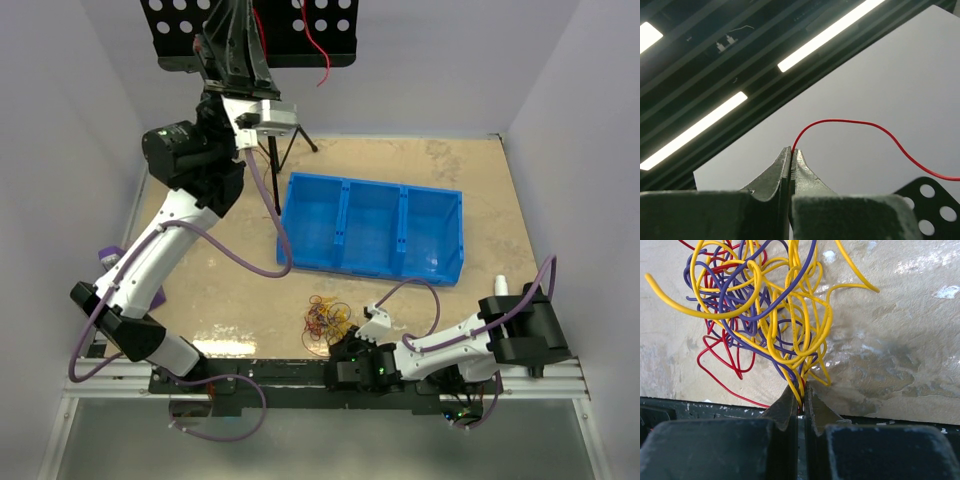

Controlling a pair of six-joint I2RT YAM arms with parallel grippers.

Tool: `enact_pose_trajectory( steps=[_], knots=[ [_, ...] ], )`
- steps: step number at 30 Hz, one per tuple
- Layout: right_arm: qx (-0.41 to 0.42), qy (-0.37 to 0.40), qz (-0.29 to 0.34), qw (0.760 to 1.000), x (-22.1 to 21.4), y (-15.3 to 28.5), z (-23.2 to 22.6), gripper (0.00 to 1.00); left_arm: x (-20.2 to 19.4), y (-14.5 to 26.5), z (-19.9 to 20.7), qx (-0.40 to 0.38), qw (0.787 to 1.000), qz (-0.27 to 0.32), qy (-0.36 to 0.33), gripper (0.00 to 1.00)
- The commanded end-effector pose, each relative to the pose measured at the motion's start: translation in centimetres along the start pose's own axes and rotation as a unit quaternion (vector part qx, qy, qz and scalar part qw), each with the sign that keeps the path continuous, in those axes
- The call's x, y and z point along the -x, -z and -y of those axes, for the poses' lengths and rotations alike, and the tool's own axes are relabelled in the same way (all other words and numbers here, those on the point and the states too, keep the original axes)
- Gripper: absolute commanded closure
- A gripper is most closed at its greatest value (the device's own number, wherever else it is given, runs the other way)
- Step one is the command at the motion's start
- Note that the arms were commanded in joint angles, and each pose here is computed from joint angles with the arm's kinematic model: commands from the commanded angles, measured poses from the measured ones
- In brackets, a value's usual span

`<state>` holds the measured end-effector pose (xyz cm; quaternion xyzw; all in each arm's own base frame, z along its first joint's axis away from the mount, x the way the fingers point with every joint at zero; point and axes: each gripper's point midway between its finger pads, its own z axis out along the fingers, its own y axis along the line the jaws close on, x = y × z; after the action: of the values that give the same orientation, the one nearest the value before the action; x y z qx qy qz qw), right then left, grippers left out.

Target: Untangle the cables

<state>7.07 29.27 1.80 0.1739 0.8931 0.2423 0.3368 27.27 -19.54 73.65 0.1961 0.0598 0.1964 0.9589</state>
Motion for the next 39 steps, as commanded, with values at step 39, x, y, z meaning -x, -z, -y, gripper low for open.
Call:
enact_pose_trajectory(
  steps=[39],
  knots=[
    [0.007,-0.015,-0.004,1.000,0.6,0.7,0.8,1.00,-8.9,11.7,14.8,-0.124,0.982,-0.142,0.011,1.00]
  ],
)
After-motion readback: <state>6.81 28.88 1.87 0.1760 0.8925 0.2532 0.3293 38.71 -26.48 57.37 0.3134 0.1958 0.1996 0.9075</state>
